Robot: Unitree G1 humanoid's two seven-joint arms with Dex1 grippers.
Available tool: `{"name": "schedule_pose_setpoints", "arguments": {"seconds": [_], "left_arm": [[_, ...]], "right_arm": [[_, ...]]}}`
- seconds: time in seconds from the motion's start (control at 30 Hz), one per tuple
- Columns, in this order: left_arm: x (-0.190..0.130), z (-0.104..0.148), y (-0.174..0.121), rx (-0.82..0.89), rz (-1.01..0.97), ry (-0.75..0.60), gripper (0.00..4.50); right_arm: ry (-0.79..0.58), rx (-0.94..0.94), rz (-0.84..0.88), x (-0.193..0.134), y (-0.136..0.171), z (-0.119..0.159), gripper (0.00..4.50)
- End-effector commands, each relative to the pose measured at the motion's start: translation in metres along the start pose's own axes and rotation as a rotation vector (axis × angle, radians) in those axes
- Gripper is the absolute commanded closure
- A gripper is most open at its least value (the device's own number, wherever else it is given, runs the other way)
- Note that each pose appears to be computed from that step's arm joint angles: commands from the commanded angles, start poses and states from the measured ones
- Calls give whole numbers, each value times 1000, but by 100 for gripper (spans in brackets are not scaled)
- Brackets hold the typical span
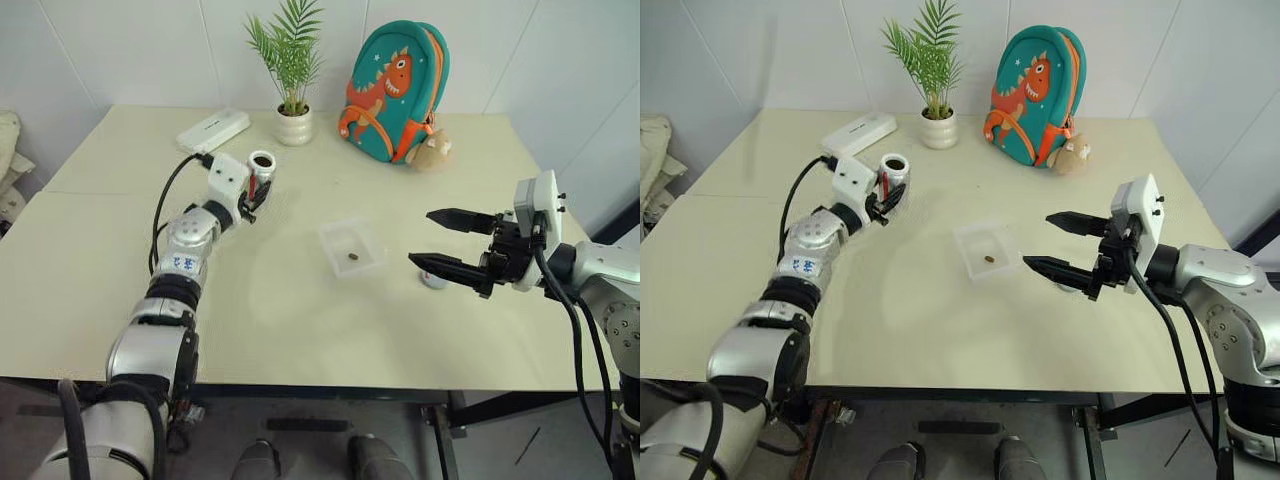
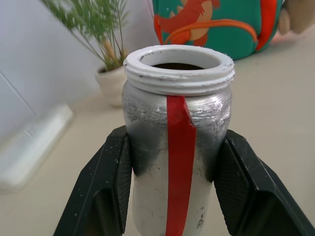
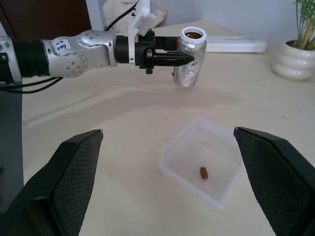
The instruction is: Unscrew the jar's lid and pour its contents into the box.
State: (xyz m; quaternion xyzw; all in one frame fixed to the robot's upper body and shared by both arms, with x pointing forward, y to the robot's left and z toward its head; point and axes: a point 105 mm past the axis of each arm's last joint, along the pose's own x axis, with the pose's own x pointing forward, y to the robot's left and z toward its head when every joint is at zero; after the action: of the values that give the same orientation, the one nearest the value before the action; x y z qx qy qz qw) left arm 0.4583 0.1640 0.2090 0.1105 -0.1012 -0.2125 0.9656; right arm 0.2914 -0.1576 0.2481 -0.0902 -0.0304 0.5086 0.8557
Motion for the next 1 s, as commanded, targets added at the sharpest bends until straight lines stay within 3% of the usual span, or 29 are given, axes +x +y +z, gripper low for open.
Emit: {"name": "schedule_pose_setpoints", "arguments": {"seconds": [0.03, 0.33, 0.37, 0.57, 1.0], "left_arm": [[-2, 23, 0, -59, -20, -89, 255], [-11, 1, -9, -130, -44, -34, 255], [-12, -1, -10, -134, -45, -30, 183], [-15, -8, -13, -139, -49, -11, 3], [-40, -6, -6, -53, -18, 24, 3]], "right_arm": [[-7, -52, 18, 0, -1, 12, 2], [11, -49, 36, 3, -4, 11, 2], [14, -49, 37, 3, -4, 10, 0], [19, -51, 36, 4, -6, 10, 0], [54, -58, 45, 5, -9, 8, 0]]}}
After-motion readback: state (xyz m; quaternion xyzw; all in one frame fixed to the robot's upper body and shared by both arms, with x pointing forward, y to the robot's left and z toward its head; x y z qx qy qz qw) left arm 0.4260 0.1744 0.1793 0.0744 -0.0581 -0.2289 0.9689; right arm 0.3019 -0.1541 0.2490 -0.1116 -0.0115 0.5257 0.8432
